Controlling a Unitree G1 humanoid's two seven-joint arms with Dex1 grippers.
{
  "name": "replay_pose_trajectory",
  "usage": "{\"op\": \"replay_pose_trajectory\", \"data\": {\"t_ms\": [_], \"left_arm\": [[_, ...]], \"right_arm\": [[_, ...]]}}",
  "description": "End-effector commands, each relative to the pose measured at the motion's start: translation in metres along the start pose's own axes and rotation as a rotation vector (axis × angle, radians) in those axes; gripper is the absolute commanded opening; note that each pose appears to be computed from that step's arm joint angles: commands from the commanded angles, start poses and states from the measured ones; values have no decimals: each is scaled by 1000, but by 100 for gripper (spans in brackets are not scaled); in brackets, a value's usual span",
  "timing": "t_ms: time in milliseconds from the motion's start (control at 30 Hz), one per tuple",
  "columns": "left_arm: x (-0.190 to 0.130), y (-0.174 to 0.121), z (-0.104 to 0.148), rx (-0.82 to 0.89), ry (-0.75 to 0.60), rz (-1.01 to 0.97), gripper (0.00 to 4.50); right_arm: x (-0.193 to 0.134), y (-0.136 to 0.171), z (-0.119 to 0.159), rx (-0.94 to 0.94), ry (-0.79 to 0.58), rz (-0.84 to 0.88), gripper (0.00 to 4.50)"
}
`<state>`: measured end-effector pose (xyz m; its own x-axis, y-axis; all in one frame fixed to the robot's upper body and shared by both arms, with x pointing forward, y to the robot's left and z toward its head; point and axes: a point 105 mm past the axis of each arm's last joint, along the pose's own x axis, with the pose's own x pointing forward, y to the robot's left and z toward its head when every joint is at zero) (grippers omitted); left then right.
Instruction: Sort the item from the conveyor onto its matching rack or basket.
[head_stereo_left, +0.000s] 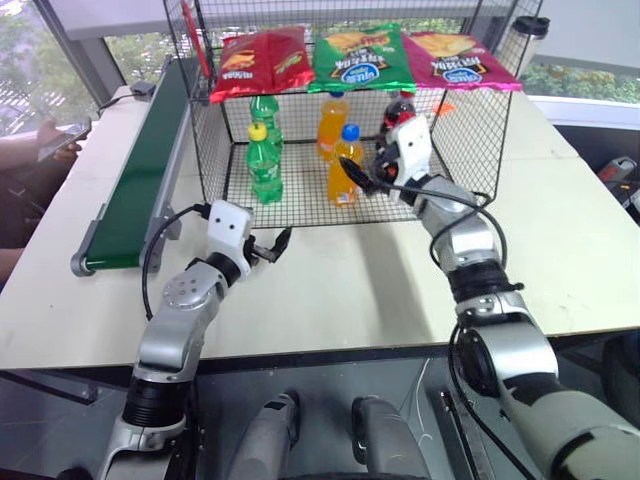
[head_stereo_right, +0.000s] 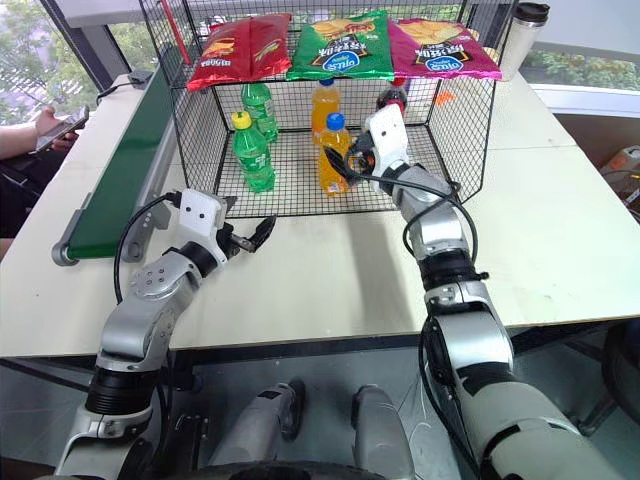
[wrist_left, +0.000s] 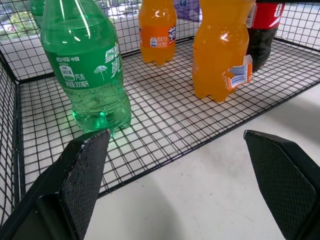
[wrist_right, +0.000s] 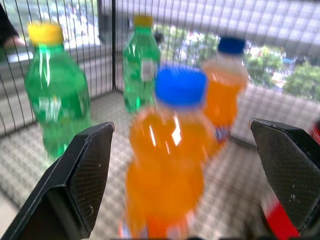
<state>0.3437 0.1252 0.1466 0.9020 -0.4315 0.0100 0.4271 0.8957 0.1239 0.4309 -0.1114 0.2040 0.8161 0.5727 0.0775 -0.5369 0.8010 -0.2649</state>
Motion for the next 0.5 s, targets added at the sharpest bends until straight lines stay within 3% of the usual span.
{"op": "replay_pose_trajectory", "data": {"t_ms": [33, 267, 500], "left_arm": [[-2, -4, 12, 5, -51, -43, 450], [-12, -12, 3, -2, -3, -138, 450], [-22, -18, -23, -22, 67, -164, 450]], "right_arm": [[-23, 11, 15, -34, 13, 107, 446], [-70, 74, -8, 70, 145, 389, 446], [-86, 90, -38, 141, 237, 390, 446]]}}
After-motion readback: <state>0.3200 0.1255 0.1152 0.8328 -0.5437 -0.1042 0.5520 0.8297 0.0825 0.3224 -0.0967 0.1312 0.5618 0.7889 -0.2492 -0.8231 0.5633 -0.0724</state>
